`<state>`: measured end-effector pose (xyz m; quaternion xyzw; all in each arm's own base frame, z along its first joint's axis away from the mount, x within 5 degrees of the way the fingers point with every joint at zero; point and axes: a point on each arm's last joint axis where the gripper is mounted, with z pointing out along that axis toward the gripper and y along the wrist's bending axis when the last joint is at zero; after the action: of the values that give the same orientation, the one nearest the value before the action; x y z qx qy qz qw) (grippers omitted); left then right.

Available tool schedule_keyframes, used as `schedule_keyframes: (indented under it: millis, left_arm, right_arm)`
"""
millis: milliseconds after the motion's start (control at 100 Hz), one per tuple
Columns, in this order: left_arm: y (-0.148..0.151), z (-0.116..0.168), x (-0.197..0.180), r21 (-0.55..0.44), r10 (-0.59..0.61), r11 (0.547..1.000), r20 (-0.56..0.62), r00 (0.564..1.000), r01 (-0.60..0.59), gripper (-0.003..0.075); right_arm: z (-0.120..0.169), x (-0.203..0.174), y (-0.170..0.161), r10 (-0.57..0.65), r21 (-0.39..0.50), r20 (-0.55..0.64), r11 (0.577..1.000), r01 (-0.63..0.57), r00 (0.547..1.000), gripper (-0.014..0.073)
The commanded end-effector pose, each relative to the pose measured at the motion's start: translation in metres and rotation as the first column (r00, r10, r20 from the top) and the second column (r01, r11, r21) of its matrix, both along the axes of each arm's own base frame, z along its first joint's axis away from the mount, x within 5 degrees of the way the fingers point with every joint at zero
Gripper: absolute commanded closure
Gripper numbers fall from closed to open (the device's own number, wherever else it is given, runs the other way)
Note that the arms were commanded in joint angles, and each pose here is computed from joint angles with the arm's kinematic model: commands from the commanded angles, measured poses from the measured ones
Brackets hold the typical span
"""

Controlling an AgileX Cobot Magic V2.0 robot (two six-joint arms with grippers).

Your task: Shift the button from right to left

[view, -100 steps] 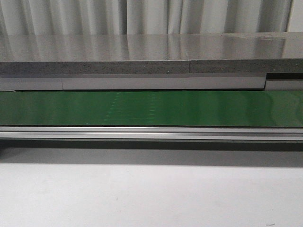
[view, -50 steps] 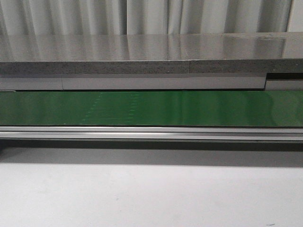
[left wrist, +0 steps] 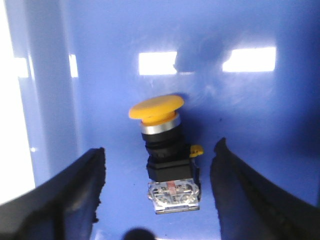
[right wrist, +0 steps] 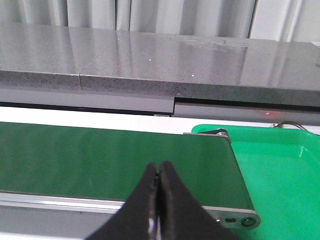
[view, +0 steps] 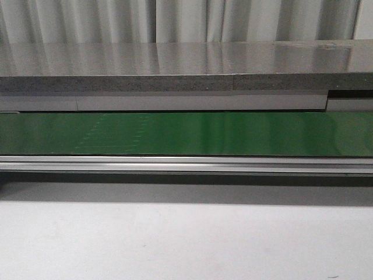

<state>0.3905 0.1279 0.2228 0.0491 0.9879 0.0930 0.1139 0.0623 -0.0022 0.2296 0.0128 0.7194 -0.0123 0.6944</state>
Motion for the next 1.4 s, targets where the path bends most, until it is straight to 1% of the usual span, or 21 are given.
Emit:
schedule_keyframes:
  millis: [0, 20, 70, 90, 140, 170, 260, 330, 410, 540, 650, 740, 880, 1000, 1070, 1390]
  left_arm:
    - [-0.006, 0.057, -0.002, -0.019, 0.02, 1.0, 0.161, 0.987, -0.017, 0.04]
    - [-0.007, 0.062, -0.003, -0.026, 0.023, 0.999, 0.175, 0.984, -0.019, 0.0426]
    - [-0.011, 0.074, -0.003, -0.064, 0.037, 0.998, 0.215, 0.976, -0.023, 0.0542]
    - [-0.013, 0.079, -0.004, -0.073, 0.04, 0.997, 0.23, 0.972, -0.024, 0.0572]
    - [-0.018, 0.09, -0.005, -0.124, 0.058, 0.992, 0.273, 0.96, -0.024, 0.0693]
    - [-0.021, 0.095, -0.006, -0.157, 0.069, 0.987, 0.29, 0.955, -0.024, 0.0741]
    - [-0.032, 0.108, -0.009, -0.259, 0.101, 0.966, 0.327, 0.94, -0.013, 0.0741]
    - [-0.041, 0.115, -0.011, -0.293, 0.099, 0.956, 0.342, 0.935, 0.006, 0.0741]
    - [-0.056, 0.121, -0.012, -0.293, 0.065, 0.955, 0.353, 0.933, 0.044, 0.0741]
    - [-0.093, 0.131, -0.011, -0.28, -0.024, 0.949, 0.389, 0.921, 0.143, 0.0741]
    - [-0.128, 0.14, -0.013, -0.274, -0.097, 0.934, 0.426, 0.9, 0.23, 0.0741]
    - [-0.154, 0.147, -0.016, -0.28, -0.13, 0.918, 0.455, 0.881, 0.281, 0.0741]
    - [-0.184, 0.157, -0.023, -0.289, -0.161, 0.896, 0.497, 0.852, 0.338, 0.0741]
    - [-0.196, 0.165, -0.03, -0.292, -0.164, 0.886, 0.531, 0.832, 0.361, 0.0741]
    - [-0.197, 0.169, -0.037, -0.289, -0.166, 0.883, 0.543, 0.823, 0.369, 0.0741]
    - [-0.189, 0.187, -0.085, -0.268, -0.139, 0.886, 0.627, 0.766, 0.379, 0.0741]
  right_arm:
    - [0.016, 0.0, 0.0, -0.001, -0.01, 0.095, 1.0, 0.002, 0.995, 0.0662]
    - [0.016, 0.0, 0.0, -0.001, -0.01, 0.095, 1.0, 0.002, 0.995, 0.0662]
    - [0.016, 0.0, 0.0, -0.001, -0.01, 0.095, 1.0, 0.002, 0.995, 0.0662]
    - [0.016, 0.0, 0.0, -0.001, -0.01, 0.095, 1.0, 0.002, 0.995, 0.0662]
    - [0.016, 0.0, 0.0, -0.001, -0.01, 0.095, 1.0, 0.002, 0.995, 0.0662]
    - [0.016, 0.0, 0.0, -0.001, -0.01, 0.095, 1.0, 0.002, 0.995, 0.0662]
    - [0.016, 0.0, 0.0, -0.001, -0.01, 0.095, 1.0, 0.002, 0.995, 0.0662]
    - [0.016, 0.0, 0.0, -0.001, -0.01, 0.095, 1.0, 0.002, 0.995, 0.0662]
    - [0.016, 0.0, 0.0, -0.001, -0.01, 0.095, 1.0, 0.002, 0.995, 0.0662]
    - [0.016, 0.0, 0.0, -0.001, -0.01, 0.095, 1.0, 0.002, 0.995, 0.0662]
    - [0.016, 0.0, 0.0, -0.001, -0.01, 0.095, 1.0, 0.002, 0.995, 0.0662]
    - [0.016, 0.0, 0.0, -0.001, -0.01, 0.095, 1.0, 0.002, 0.995, 0.0662]
    - [0.016, 0.0, 0.0, -0.001, -0.01, 0.095, 1.0, 0.002, 0.995, 0.0662]
    - [0.016, 0.0, 0.0, -0.001, -0.01, 0.095, 1.0, 0.002, 0.995, 0.0662]
    - [0.016, 0.0, 0.0, -0.001, -0.01, 0.095, 1.0, 0.002, 0.995, 0.0662]
    - [0.016, 0.0, 0.0, -0.001, -0.01, 0.095, 1.0, 0.002, 0.995, 0.0662]
